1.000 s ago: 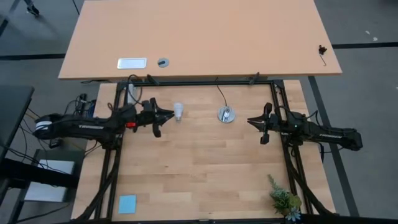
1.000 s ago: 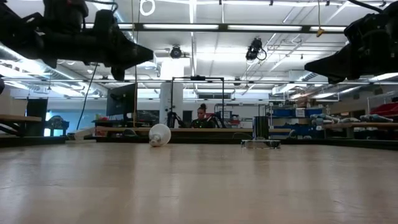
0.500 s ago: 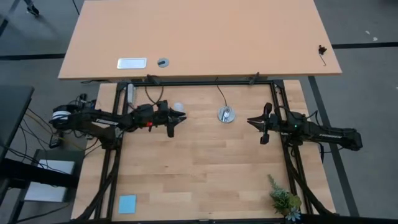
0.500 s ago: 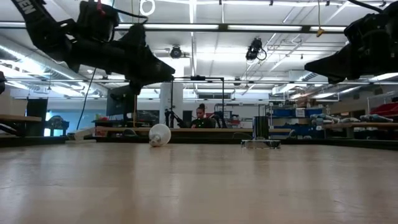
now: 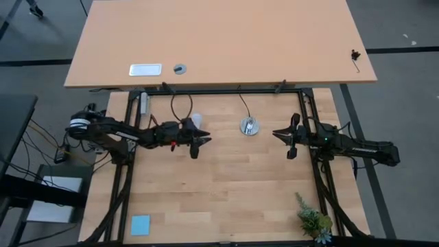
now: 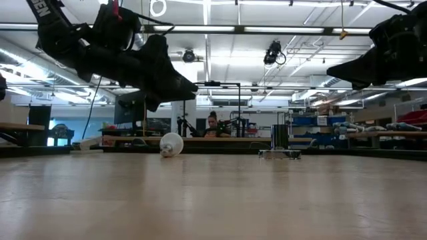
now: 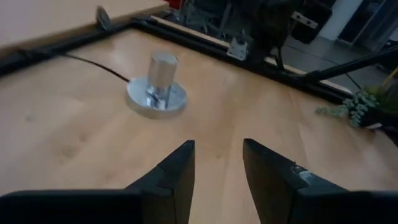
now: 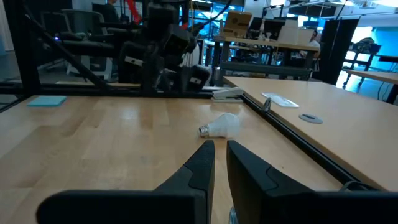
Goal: Screw lightbulb
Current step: Insert the white lightbulb into the silver lamp
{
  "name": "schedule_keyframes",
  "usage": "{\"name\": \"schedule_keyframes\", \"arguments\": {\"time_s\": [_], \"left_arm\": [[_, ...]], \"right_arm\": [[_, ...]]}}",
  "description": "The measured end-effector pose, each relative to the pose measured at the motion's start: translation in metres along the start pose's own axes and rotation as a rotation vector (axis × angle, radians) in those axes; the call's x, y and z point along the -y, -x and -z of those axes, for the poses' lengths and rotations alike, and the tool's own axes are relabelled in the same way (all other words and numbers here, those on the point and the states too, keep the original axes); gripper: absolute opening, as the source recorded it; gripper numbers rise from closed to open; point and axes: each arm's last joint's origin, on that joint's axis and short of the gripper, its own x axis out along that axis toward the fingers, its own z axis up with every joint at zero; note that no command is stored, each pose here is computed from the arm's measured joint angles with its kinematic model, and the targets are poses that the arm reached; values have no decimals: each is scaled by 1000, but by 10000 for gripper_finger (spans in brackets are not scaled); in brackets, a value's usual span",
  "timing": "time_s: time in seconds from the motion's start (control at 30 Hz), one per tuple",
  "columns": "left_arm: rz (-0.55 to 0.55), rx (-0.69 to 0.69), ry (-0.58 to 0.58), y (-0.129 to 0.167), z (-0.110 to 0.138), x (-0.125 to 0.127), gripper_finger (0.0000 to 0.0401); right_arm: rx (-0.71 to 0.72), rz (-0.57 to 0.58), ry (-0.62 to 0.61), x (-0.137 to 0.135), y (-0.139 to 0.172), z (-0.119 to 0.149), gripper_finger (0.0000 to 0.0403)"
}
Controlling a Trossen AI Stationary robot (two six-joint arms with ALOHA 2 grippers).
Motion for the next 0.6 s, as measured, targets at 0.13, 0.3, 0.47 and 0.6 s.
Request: {"name": "schedule_keyframes", "arguments": {"time_s": [0.13,0.3,0.47,0.6], "left_arm": [[-47,2,23,-5,10,4,143],[-128,-6,43,-11,20,1,143],[-135,-27,116,-18,30,0,143],[-120,-33,125,-31,31,5,143]], "right_arm": [[0,0,0,0,0,0,52],[1,0,0,0,0,0,52],[0,0,0,0,0,0,52],[1,0,0,0,0,0,52]]}}
